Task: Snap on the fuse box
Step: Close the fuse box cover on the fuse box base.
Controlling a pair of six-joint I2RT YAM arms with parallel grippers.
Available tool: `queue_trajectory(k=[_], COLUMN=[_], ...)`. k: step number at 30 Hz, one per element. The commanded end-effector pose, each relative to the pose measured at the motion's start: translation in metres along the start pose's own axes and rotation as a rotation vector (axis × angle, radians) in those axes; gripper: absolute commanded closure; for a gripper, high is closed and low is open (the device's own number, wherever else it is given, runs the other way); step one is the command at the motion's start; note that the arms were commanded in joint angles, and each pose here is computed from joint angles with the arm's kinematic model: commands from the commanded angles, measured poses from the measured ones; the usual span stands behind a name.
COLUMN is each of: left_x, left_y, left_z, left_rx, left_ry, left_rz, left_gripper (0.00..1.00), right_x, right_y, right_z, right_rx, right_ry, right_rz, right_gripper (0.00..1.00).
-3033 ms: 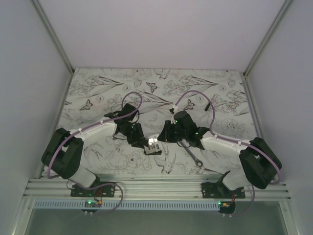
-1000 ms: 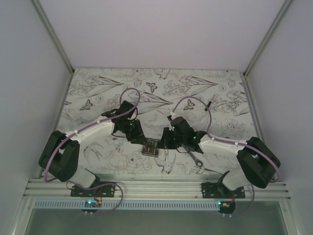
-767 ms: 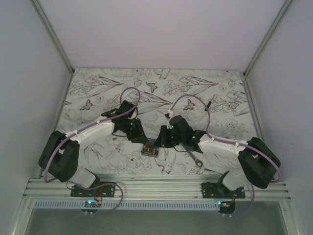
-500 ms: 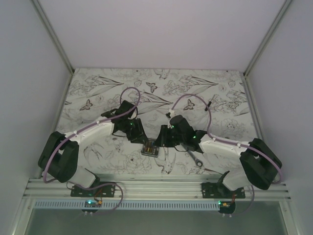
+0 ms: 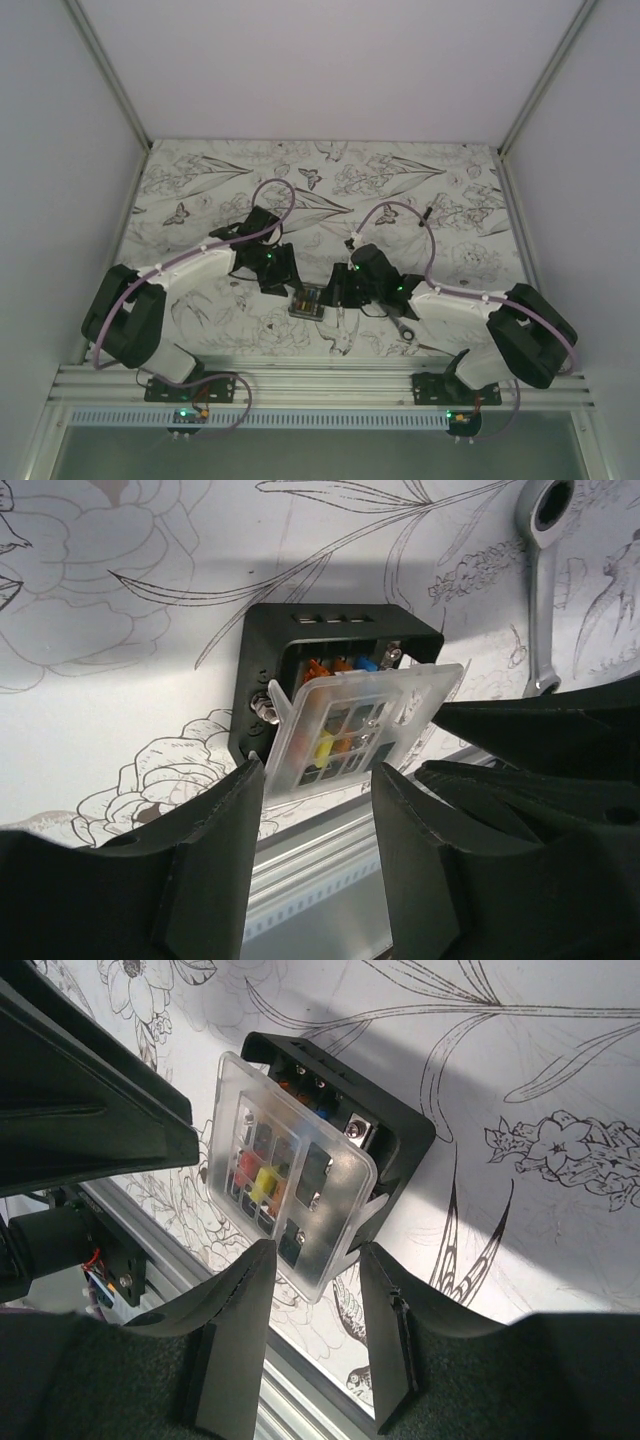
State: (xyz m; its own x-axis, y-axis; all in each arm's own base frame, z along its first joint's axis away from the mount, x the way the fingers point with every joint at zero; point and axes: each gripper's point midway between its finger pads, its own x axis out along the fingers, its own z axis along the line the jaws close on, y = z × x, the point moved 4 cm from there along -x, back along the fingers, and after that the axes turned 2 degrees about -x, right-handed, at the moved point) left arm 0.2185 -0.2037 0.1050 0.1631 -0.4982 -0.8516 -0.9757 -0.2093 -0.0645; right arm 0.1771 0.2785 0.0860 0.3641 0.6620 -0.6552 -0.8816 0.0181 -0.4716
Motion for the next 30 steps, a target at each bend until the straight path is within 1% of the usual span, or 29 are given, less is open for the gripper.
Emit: queue_trajectory(k=[1,6,12,15,24,30], left_x=[0.006,0.013,0.020,0.017,0.005,0.000], left_y=[0.002,0.005,0.009,0.009,0.004,0.002], left_z=[0.009,0.007,0.001,-0.002,-0.017,-0.021], left_rx=[0.029,0.032,0.026,0.018,0.019,0.011], left_ry=[-0.032,-0.022,0.006,0.018,0.066,0.059], left_rz=[0.038,0.071,0.102,0.098,0.076,0.075], left_gripper=[0.50,0.54,0.65,0.68,0.70,0.70], right_x=[0.006,0.014,0.016,0.013,0.004,0.002], right_y=[-0.009,-0.006,-0.006,-0.009,-0.018,-0.020], right_z=[0.006,0.007,0.008,0.012,0.024,0.032], right_rx=[0.015,0.017,0.020,0.016,0.008,0.012], right_ry=[-0.028,-0.046,-0.051,-0.062,-0.079,-0.096], right_rz=[-0.050,-0.027,-0.020,-0.029,-0.034,-0.033], right_gripper=[0.55,0.59,0.64,0.67,0.69,0.68])
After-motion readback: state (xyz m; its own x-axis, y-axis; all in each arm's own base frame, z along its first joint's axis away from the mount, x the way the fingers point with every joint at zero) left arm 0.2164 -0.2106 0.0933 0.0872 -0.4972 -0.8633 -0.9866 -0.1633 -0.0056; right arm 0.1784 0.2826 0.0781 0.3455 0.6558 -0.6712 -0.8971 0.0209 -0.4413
